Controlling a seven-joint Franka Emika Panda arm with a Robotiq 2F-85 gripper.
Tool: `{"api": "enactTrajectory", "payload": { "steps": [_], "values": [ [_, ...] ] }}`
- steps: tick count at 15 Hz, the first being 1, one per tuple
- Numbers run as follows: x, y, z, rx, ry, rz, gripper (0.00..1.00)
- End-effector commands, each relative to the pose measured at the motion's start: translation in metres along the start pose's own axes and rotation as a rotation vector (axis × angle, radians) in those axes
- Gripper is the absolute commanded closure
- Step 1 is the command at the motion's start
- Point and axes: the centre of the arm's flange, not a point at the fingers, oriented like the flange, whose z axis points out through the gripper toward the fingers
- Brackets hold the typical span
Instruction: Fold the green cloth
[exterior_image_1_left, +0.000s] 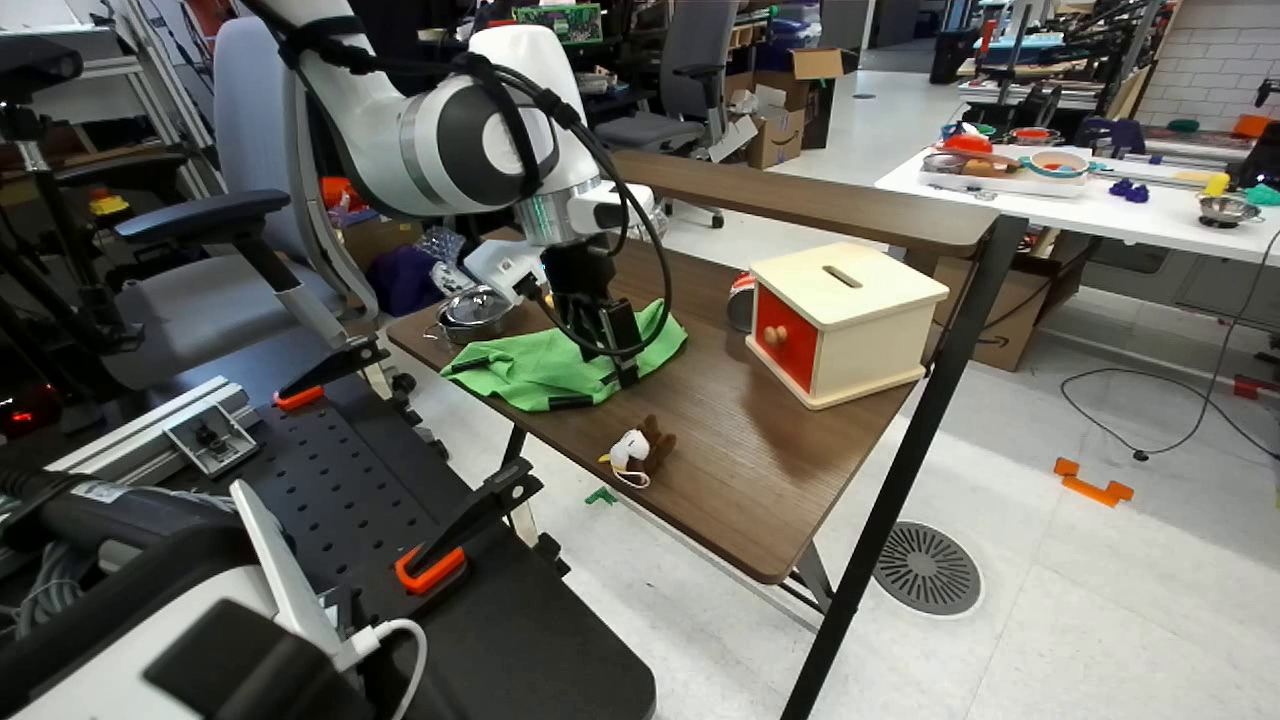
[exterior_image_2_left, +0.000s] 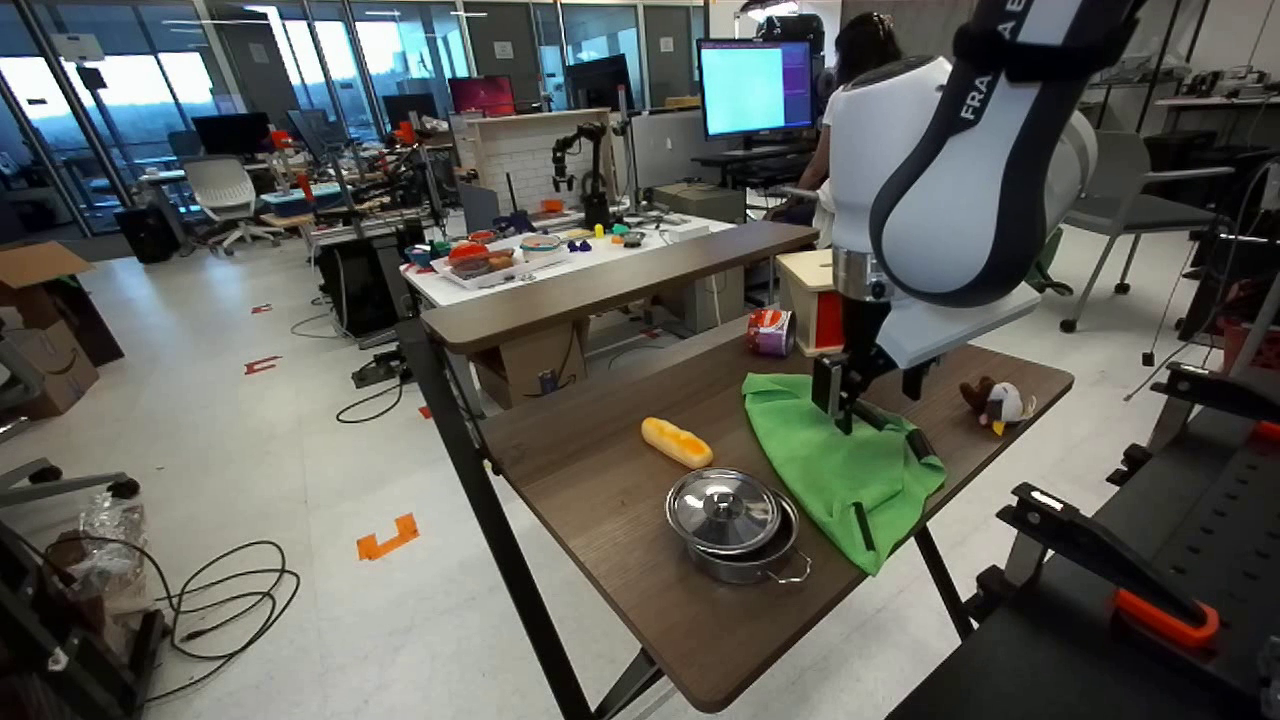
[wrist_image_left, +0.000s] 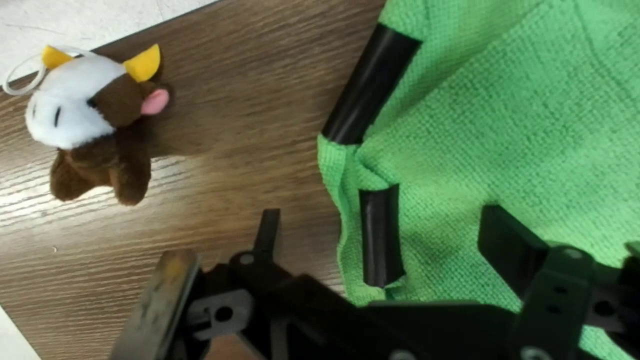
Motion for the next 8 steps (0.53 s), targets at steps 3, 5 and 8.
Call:
{"api": "enactTrajectory", "payload": {
  "steps": [3, 5, 8],
  "values": [
    [0.001, -0.004, -0.005, -0.020, 0.012, -0.022, 0.31],
    [0.007, -0.002, -0.006, -0.024, 0.014, -0.014, 0.40],
    [0.018, 0.001, -0.009, -0.029, 0.024, 0.000, 0.12]
  ]
}}
